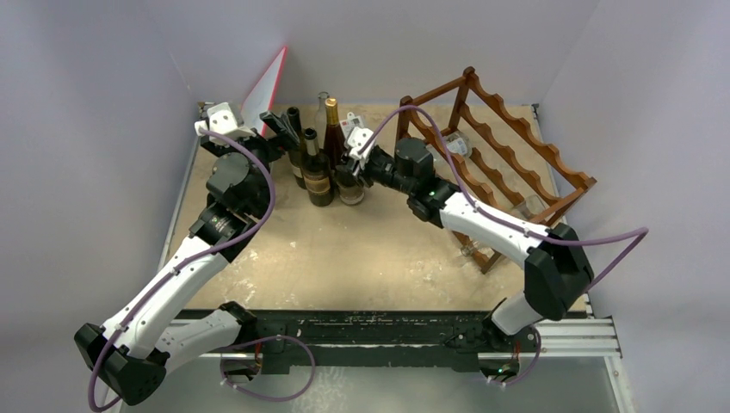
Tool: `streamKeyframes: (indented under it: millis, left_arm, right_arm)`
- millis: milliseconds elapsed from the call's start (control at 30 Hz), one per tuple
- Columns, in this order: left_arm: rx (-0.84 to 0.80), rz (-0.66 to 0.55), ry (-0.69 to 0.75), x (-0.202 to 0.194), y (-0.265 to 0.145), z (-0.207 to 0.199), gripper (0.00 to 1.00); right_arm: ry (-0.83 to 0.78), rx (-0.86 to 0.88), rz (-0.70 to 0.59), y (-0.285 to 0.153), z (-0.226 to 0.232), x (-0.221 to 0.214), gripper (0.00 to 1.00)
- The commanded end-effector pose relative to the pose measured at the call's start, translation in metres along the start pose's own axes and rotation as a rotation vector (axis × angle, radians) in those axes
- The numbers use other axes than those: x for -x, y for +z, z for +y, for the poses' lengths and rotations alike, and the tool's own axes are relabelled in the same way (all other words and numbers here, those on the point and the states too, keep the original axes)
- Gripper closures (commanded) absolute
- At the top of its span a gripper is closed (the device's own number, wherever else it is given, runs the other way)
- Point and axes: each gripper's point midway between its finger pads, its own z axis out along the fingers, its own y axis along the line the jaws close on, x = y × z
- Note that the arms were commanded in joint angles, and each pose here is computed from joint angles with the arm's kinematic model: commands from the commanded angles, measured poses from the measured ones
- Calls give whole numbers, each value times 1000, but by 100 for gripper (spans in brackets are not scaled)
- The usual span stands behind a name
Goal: Take the wine bottle off the wine rack
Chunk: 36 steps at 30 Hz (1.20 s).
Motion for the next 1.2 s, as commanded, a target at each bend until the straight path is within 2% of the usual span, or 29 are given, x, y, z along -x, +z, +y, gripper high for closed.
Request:
streamKeyframes:
  millis: [0, 400, 833, 1167]
  left_arm:
    - [-11, -54, -33, 25, -3, -3, 0]
    - [-9, -56, -30, 26, -4, -3, 0]
    - [-9, -57, -29, 26, -3, -3, 0]
    - [-13, -52, -28, 24, -3, -4, 0]
  right_arm:
    - [-32, -83, -268, 3, -42, 91, 100]
    - [67, -123, -219, 26, -77, 71, 100]
    - [82, -168, -210, 24, -88, 63, 48]
    - [18, -210, -193, 5, -95, 74, 29]
